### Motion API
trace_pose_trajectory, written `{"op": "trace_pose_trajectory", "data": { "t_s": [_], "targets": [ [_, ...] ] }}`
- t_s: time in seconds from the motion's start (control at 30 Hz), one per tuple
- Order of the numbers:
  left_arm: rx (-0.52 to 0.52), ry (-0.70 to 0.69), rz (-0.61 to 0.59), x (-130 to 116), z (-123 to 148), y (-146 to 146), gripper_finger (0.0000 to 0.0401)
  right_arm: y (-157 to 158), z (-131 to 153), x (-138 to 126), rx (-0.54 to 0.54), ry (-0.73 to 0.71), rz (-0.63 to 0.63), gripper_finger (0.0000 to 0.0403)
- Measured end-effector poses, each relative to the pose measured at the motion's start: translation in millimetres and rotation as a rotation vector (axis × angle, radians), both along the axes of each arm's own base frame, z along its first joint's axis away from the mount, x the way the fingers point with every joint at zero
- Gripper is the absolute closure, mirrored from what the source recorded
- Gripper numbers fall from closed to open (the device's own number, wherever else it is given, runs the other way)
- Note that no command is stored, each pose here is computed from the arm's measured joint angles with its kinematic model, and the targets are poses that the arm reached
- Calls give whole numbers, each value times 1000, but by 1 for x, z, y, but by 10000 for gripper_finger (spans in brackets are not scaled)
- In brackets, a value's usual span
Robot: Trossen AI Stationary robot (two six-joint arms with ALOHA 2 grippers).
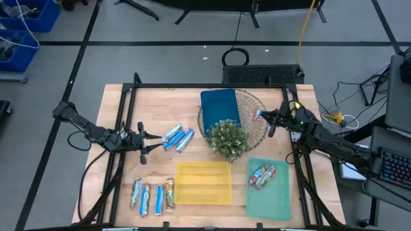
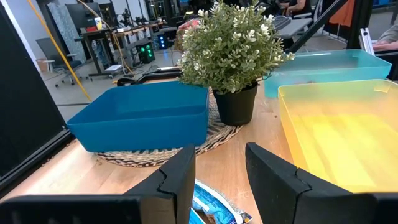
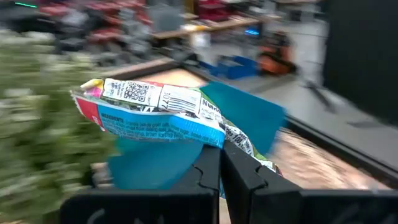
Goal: Pick and place Granola Bars by type
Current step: Put the green granola bar into the light green bin
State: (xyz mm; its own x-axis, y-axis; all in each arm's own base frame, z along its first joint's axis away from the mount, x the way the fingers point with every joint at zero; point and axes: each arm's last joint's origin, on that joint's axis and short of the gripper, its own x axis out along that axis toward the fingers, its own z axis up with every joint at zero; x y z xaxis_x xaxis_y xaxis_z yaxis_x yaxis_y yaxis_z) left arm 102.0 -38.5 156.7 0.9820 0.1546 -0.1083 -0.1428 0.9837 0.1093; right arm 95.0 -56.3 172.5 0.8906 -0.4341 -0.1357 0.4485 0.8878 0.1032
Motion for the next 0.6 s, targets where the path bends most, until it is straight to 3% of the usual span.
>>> {"op": "trace_pose_trajectory", "data": {
  "t_s": [0.13, 0.37, 0.6],
  "targets": [
    [0, 0, 0, 0, 0, 0, 256, 4, -6, 3, -19, -71, 157, 403],
    [0, 0, 0, 0, 0, 0, 256, 7, -1, 4, -24, -132, 273, 403],
    [0, 0, 0, 0, 0, 0, 256, 16, 8, 4, -3, -219, 578, 403]
  ]
}}
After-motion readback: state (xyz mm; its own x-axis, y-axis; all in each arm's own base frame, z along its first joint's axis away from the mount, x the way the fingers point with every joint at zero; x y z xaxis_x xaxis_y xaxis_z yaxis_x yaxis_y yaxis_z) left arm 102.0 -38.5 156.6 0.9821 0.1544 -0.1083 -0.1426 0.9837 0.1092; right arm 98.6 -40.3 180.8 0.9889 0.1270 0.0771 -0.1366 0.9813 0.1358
